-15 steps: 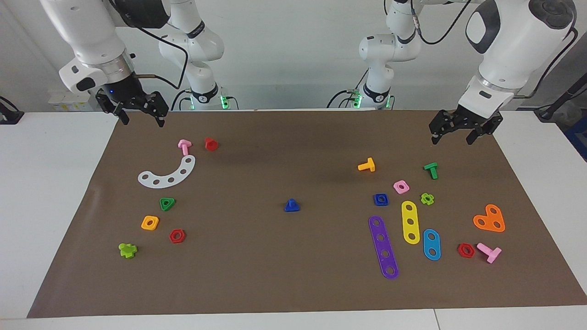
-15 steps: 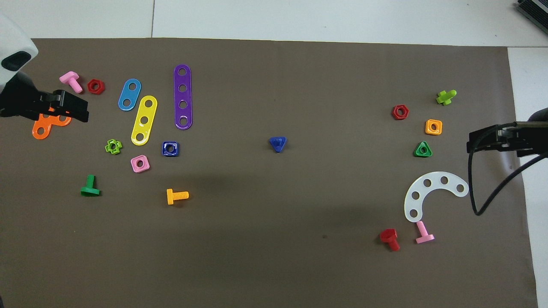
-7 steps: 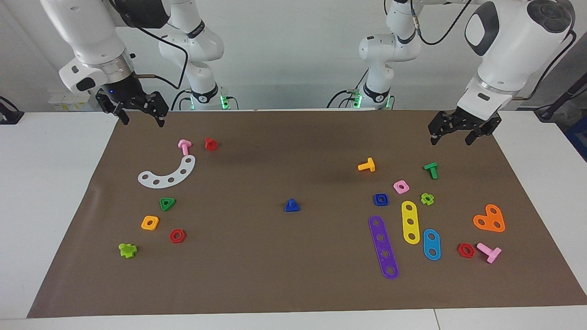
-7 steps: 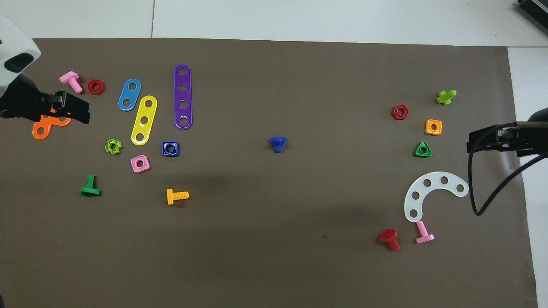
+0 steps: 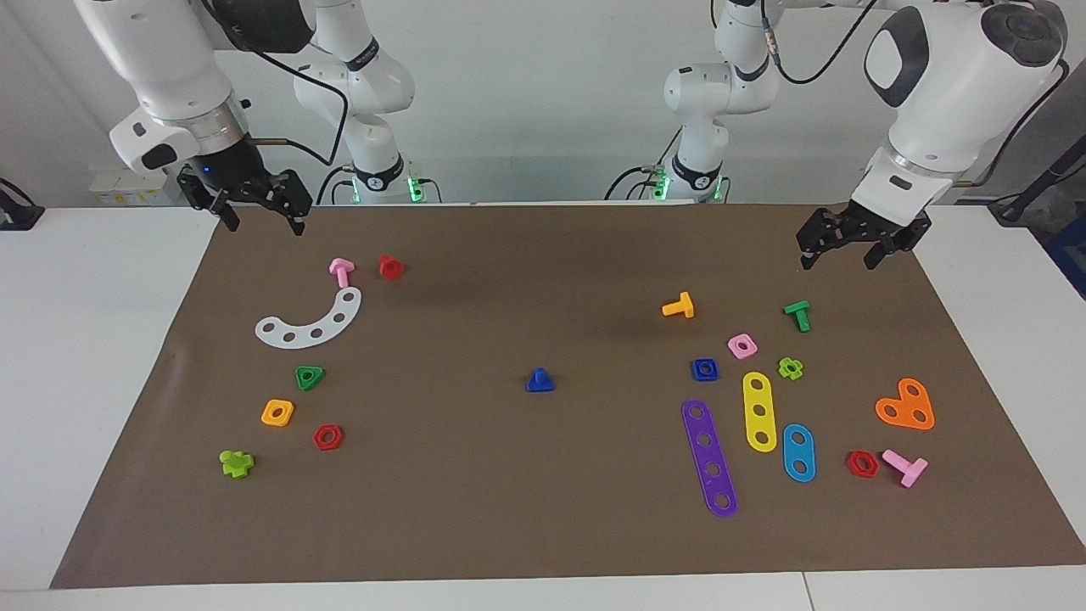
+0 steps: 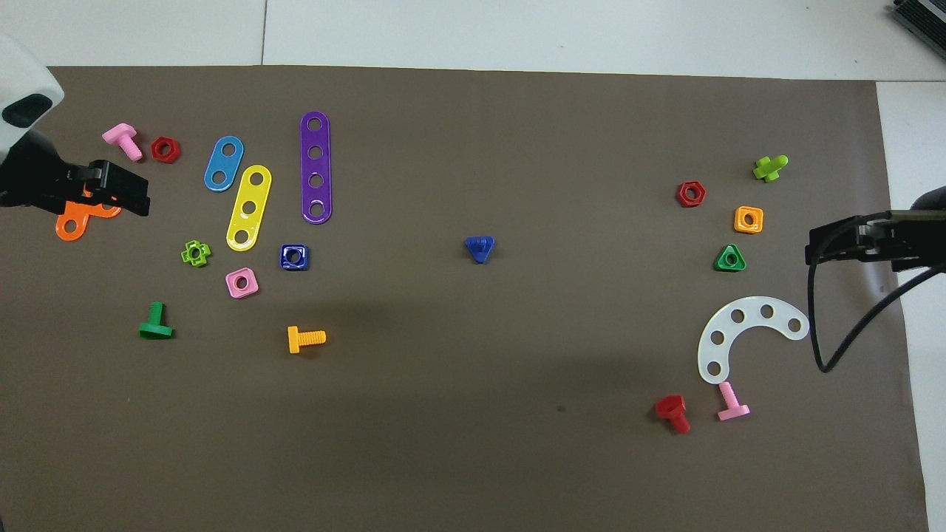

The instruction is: Unscrew and place screws in storage area

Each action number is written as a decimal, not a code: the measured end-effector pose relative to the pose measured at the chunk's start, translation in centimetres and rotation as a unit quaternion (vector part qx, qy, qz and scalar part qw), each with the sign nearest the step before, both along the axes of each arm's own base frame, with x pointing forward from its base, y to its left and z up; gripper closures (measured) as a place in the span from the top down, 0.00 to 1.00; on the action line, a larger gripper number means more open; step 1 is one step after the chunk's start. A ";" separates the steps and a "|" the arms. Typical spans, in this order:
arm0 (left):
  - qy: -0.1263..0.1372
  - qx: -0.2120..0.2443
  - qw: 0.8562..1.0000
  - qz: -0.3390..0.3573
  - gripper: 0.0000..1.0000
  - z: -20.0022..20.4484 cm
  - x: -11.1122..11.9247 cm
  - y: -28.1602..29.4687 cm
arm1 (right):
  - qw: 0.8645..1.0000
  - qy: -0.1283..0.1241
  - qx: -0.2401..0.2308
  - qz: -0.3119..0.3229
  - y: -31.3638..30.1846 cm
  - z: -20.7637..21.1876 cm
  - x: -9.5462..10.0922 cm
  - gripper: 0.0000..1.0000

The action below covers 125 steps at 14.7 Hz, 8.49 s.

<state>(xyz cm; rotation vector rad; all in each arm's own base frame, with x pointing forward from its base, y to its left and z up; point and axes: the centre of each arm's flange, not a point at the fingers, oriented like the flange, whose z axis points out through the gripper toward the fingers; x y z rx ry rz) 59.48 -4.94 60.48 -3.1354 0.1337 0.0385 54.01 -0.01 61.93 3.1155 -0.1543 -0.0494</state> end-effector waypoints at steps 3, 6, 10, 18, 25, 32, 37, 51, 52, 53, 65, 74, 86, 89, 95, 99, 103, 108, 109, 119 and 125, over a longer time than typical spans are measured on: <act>-0.001 0.000 1.000 0.000 1.00 0.0 0.0 0.0 | 1.000 0.000 0.000 0.000 0.0 0.0 0.0 1.00; 0.000 0.000 1.000 0.000 1.00 -0.2 0.0 0.0 | 1.000 0.000 0.000 0.000 0.0 0.0 0.0 1.00; 0.000 0.000 1.000 0.003 1.00 -0.3 0.0 0.3 | 1.000 0.000 0.000 0.002 0.0 0.0 0.0 1.00; -0.007 0.000 1.000 0.009 1.00 -0.2 0.2 1.0 | 1.000 -0.001 0.000 0.001 -0.4 0.1 0.0 1.00; -0.007 0.000 1.000 0.012 1.00 -0.2 0.2 1.4 | 0.998 -0.060 0.004 0.032 3.3 -1.7 1.7 1.00; -0.007 0.000 1.000 0.012 1.00 -0.2 0.2 1.4 | 0.997 -0.076 0.029 0.003 23.1 -9.6 4.3 1.00; -0.007 0.000 1.000 0.012 1.00 -0.2 0.2 1.4 | 0.995 -0.093 0.047 -0.012 33.3 -19.4 7.8 1.00; -0.007 0.000 1.000 0.013 1.00 -0.2 0.2 1.5 | 0.998 -0.062 0.008 -0.006 37.6 -30.8 8.2 0.55; -0.007 0.000 1.000 0.013 1.00 -0.2 0.2 1.5 | 0.998 -0.062 0.008 -0.006 37.6 -30.8 8.1 0.54; -0.007 0.000 1.000 0.013 1.00 -0.2 0.2 1.5 | 0.998 -0.063 0.009 -0.005 37.7 -30.7 8.1 0.54; -0.007 0.000 1.000 0.013 1.00 -0.2 0.2 1.5 | 0.998 -0.060 0.008 0.001 37.9 -30.9 7.8 0.19; -0.007 0.000 1.000 0.013 1.00 -0.2 0.2 1.5 | 0.996 -0.092 0.012 -0.017 27.5 -21.2 11.3 0.19; -0.007 0.000 1.000 0.013 1.00 -0.2 0.2 1.5 | 0.997 -0.062 0.034 0.041 1.5 -28.7 5.4 0.19; -0.007 0.000 1.000 0.013 1.00 -0.2 0.2 1.5 | 0.996 -0.066 0.034 0.043 1.6 -29.8 4.8 0.19; -0.007 0.000 1.000 0.013 1.00 -0.2 0.2 1.5 | 0.993 -0.109 0.031 0.036 1.1 -27.8 5.9 0.66; -0.007 0.000 1.000 0.013 1.00 -0.2 0.2 1.5 | 0.994 -0.105 0.015 0.020 0.3 -16.4 7.6 1.00; -0.007 0.000 1.000 0.013 1.00 -0.2 0.2 1.5 | 0.997 -0.077 -0.013 -0.009 -0.3 -4.5 5.7 1.00; -0.007 0.000 1.000 0.013 1.00 -0.2 0.2 1.5 | 0.999 -0.033 0.000 -0.022 -0.1 1.2 0.9 1.00; -0.007 0.000 1.000 0.013 1.00 -0.2 0.2 1.5 | 0.999 -0.026 0.004 -0.023 -0.2 1.4 0.5 1.00; -0.007 0.000 1.000 0.013 1.00 -0.2 0.2 1.5 | 1.000 -0.012 0.010 -0.022 0.1 0.6 0.3 1.00; -0.007 0.000 1.000 0.013 1.00 -0.2 0.2 1.5 | 1.000 0.002 0.008 -0.027 -0.7 0.9 -0.1 1.00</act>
